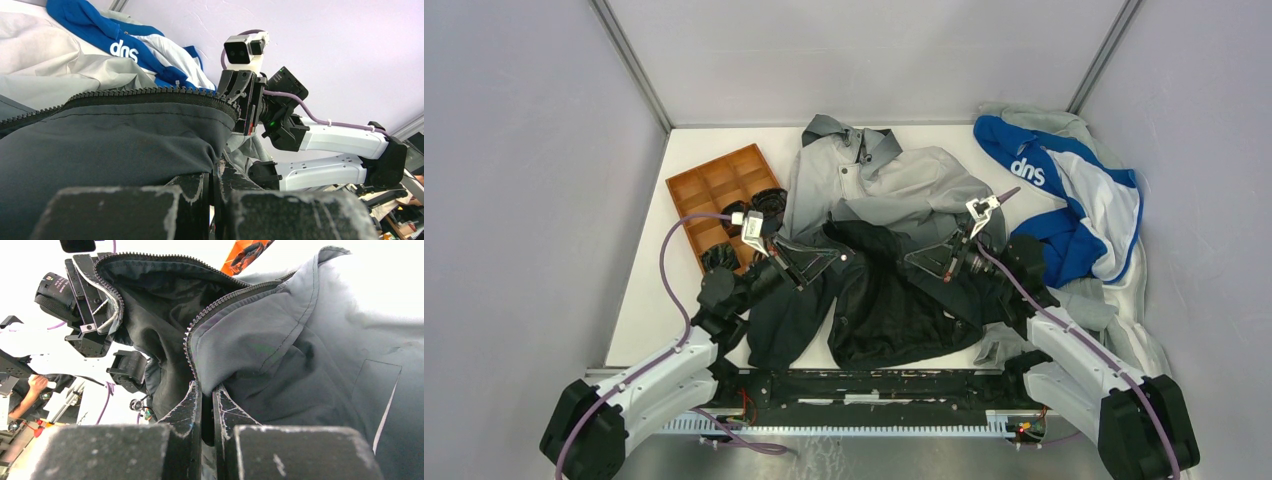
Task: Zip up the jacket
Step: Insert the zipper into the jacket.
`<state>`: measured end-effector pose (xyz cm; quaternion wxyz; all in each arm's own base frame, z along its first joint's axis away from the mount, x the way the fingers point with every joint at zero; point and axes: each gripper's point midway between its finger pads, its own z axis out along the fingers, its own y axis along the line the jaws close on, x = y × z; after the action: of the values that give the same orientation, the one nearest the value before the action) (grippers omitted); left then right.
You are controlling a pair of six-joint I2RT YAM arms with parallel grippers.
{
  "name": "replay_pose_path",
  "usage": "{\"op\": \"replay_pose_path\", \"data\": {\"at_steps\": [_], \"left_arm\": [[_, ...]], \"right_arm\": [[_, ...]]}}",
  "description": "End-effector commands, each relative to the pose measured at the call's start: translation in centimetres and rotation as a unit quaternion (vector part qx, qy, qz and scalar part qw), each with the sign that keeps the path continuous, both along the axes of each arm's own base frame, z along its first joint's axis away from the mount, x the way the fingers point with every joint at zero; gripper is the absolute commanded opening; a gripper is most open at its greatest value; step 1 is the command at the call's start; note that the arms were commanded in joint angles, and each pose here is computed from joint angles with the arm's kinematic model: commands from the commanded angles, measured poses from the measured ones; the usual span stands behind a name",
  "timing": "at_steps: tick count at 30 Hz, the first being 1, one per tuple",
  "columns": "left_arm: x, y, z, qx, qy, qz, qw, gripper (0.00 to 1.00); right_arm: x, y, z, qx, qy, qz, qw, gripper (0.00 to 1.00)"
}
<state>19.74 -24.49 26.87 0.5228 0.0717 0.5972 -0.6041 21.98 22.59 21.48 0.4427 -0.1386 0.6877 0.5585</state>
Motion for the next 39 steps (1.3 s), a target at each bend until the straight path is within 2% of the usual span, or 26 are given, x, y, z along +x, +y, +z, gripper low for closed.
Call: {"op": "replay_pose_path", "data": {"at_steps": [1,25,39], "left_arm": [[-0.1,0.3,2.4,-0.036,-0.027,0.006,0.999,0.02],[0.2,0.2,2.5,-0.041,-0.03,0.007,0.999,0.02],[0.6,-0.3,4.0,-0.058,-0.064,0.003,0.996,0.02]], "right_arm": [[-0.2,0.2,1.7,0.022,-0.029,0.002,0.999,0.0],[-0.4,0.9,1.9,0.034,-0.033,0.013,0.999,0.0],[-0.2,2.1,4.5,0.072,-0.061,0.025,0.995,0.0]]}}
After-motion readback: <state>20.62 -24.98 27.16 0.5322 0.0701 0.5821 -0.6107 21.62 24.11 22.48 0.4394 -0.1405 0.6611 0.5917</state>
